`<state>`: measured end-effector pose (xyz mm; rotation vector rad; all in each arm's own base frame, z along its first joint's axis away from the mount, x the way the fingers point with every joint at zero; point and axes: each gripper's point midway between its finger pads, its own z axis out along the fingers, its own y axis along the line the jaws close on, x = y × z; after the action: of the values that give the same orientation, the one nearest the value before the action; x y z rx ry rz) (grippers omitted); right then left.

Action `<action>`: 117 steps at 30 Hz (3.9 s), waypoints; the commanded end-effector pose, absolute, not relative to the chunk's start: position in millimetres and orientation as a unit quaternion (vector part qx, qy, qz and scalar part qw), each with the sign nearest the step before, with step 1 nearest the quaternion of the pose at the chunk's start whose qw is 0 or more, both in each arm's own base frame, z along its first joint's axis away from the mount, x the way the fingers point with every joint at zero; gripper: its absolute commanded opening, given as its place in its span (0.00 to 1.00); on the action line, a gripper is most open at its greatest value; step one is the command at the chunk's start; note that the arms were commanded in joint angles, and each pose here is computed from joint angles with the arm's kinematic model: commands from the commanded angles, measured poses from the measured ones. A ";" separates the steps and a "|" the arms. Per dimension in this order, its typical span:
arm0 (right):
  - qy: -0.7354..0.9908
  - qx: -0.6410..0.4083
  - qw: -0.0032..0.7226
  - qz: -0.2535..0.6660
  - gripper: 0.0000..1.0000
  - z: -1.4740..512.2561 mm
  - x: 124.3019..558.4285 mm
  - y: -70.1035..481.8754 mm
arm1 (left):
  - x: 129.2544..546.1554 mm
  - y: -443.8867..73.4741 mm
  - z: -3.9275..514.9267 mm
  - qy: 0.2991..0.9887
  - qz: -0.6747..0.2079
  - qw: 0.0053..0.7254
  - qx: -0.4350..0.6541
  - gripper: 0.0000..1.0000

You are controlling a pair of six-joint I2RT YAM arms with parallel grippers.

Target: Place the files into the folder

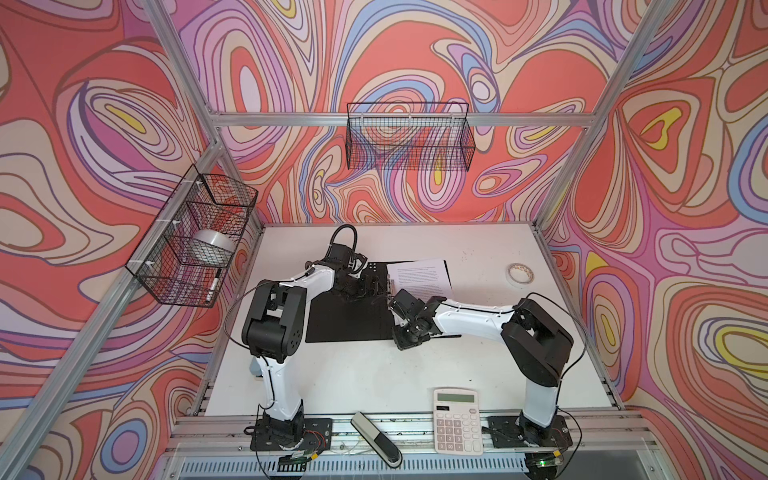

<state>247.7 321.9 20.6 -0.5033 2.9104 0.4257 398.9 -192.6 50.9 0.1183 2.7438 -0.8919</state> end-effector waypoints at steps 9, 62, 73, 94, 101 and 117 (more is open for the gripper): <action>0.973 -0.186 0.080 0.108 0.15 13.7 255.0 320.3 | 397.5 -191.9 44.1 0.942 -0.312 0.119 0.039 0.99; 0.956 0.184 0.087 0.211 0.41 34.3 357.9 111.9 | 382.7 -214.8 48.0 0.937 -0.336 0.083 0.052 1.00; 0.951 0.192 0.041 0.239 0.43 8.3 349.4 118.8 | 374.9 -220.7 31.1 0.930 -0.360 0.062 0.037 1.00; 0.936 0.179 0.006 0.302 0.40 16.1 342.0 139.4 | 373.1 -227.2 6.3 0.926 -0.374 0.036 0.015 1.00; 0.936 0.176 0.008 0.304 0.40 20.3 343.8 140.3 | 369.2 -223.7 9.5 0.933 -0.360 0.027 0.003 1.00; 0.933 0.171 -0.001 0.317 0.40 17.0 342.6 145.0 | 302.6 -235.9 24.8 0.937 -0.344 -0.051 0.023 1.00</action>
<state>349.4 141.6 29.0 0.5357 2.8887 0.9819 343.5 -247.1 52.3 0.1474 2.8435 -1.2084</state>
